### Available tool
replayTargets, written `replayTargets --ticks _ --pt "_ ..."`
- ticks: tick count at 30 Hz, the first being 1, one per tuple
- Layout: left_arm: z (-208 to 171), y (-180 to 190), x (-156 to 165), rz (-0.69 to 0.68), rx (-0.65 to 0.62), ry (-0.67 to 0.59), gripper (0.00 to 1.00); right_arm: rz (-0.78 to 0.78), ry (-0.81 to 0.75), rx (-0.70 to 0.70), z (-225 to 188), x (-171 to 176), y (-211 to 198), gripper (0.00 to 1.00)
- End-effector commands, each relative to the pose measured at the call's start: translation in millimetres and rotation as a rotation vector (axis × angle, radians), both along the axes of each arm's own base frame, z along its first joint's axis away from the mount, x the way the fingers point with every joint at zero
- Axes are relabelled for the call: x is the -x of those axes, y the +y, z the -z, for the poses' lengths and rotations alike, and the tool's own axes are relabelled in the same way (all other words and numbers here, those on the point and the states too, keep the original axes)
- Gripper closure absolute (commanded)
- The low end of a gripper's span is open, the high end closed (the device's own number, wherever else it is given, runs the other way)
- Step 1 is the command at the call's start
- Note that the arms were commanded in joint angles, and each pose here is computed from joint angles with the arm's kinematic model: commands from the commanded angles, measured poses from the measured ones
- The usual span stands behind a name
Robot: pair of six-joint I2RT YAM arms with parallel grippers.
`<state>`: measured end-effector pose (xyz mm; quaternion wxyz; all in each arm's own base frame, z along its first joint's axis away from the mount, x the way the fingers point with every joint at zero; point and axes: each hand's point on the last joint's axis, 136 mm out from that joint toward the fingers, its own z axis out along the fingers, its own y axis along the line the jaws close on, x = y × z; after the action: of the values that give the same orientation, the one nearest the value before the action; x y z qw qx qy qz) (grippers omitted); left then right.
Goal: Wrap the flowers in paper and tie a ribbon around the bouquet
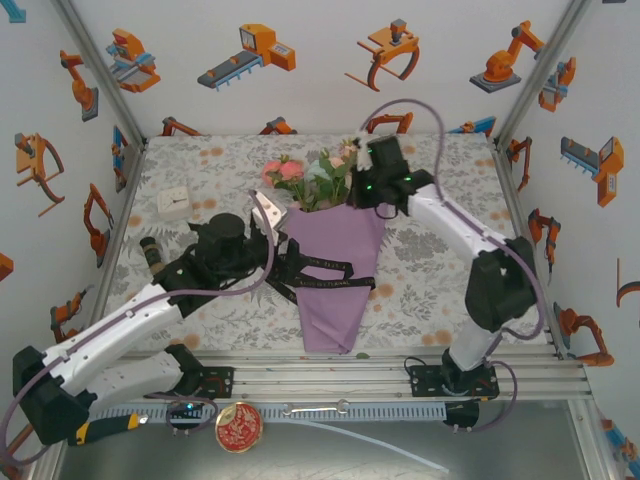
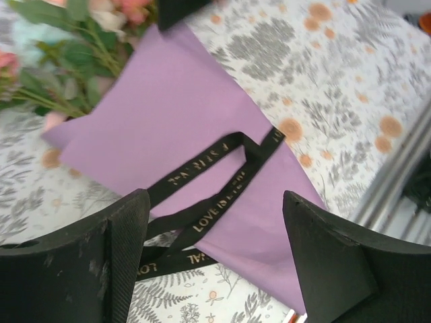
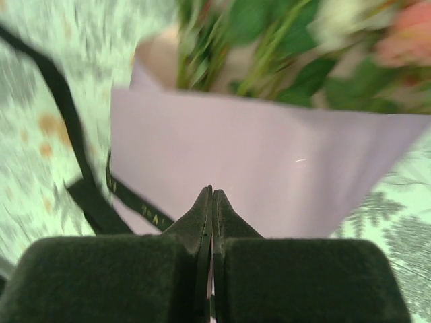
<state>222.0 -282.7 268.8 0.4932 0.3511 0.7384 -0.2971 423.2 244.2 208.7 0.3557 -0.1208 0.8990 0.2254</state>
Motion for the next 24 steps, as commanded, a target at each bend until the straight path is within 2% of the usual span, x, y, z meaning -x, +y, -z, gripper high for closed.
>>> replayTargets --ticks 1,3,5,7,11,14,18,22,24 --pt "9.9 -29.9 18.9 0.184 -0.043 0.026 0.28 -0.02 -0.005 -0.128 -11.4 -0.6 14.5 1.0" --pt "10.7 -38.0 19.0 0.196 -0.041 0.02 0.28 -0.164 0.055 -0.09 1.7 19.9 35.6 0.83" --pt "2.2 -38.4 16.7 0.176 0.003 -0.005 0.28 -0.289 0.086 0.073 31.0 44.5 53.3 0.65" --pt "-6.9 -32.8 14.6 0.141 0.047 -0.039 0.26 -0.379 0.091 0.185 54.6 62.2 65.6 0.54" --pt "-16.2 -7.7 8.1 0.02 0.073 -0.083 0.22 -0.534 0.102 0.278 89.2 86.6 90.5 0.35" --pt "-15.4 9.3 5.9 -0.043 0.059 -0.102 0.2 -0.617 0.126 0.354 108.6 97.3 104.8 0.31" --pt "-12.5 20.0 4.2 -0.082 0.042 -0.103 0.19 -0.683 0.156 0.443 130.0 106.5 117.0 0.32" --pt "-11.9 21.9 3.0 -0.093 0.043 -0.101 0.18 -0.708 0.165 0.538 152.0 110.4 115.2 0.37" --pt "-11.2 21.5 1.6 -0.097 0.042 -0.099 0.18 -0.691 0.169 0.587 161.7 108.9 110.6 0.45"
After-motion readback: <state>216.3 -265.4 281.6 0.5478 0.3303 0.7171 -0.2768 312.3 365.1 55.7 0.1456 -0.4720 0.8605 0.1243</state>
